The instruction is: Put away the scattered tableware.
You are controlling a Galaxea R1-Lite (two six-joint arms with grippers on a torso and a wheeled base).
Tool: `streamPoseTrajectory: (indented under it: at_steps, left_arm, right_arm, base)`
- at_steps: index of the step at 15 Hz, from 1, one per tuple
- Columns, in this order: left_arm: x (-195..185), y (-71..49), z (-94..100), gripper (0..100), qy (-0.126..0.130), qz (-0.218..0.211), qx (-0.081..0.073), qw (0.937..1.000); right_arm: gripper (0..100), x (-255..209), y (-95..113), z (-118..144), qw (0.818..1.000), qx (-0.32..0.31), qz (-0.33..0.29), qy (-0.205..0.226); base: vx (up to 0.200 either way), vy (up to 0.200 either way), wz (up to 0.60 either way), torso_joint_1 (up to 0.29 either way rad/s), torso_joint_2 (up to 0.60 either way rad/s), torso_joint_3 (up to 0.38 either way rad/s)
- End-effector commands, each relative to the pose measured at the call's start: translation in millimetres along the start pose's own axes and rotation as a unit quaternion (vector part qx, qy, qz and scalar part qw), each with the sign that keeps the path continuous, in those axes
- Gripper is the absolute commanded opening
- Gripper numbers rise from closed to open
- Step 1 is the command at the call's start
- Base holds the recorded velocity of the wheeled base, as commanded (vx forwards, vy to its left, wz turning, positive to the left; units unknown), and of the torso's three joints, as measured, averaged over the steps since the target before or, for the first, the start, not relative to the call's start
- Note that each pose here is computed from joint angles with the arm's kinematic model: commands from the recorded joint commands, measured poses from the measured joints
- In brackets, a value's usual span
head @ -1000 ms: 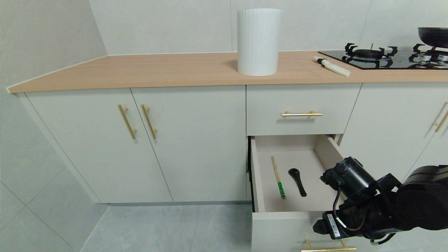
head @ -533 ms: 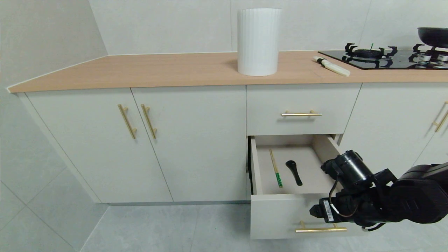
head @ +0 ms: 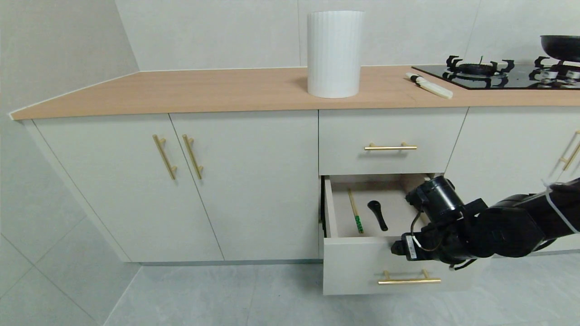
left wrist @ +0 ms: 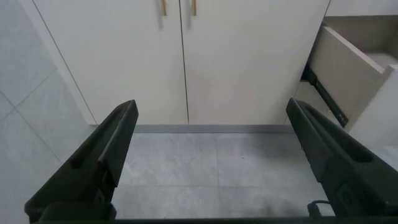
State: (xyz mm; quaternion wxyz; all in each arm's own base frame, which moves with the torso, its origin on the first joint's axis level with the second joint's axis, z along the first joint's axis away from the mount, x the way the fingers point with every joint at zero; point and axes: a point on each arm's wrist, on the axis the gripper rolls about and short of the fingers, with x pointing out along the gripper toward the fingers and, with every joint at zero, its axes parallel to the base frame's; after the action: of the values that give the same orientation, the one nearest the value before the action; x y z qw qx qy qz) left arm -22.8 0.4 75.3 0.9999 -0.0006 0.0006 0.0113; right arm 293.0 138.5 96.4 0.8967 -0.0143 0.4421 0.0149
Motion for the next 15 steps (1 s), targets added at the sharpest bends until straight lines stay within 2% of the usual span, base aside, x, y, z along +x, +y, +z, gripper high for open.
streamPoseTrajectory:
  at_steps: [1,5,9,15]
  left_arm:
    - [0,0.0,0.0,100,0.001,0.0,0.0,1.0]
    - [0,0.0,0.0,100,0.001,0.0,0.0,1.0]
    - [0,0.0,0.0,100,0.001,-0.001,0.0,1.0]
    - [0,0.0,0.2,100,0.0,0.0,0.0,1.0]
  right_arm:
    - [100,13,6,6,1.0,0.0,-0.001,0.003]
    - [100,37,10,25,1.0,0.009,-0.002,-0.012]
    - [100,57,6,44,0.998,0.001,0.001,-0.06]
    - [100,96,-5,74,0.994,0.011,-0.008,-0.107]
  base:
    - [0.0,0.0,0.0,0.0,0.0,0.0]
    - [0.0,0.0,0.0,0.0,0.0,0.0]
    - [0.0,0.0,0.0,0.0,0.0,0.0]
    - [0.0,0.0,0.0,0.0,0.0,0.0]
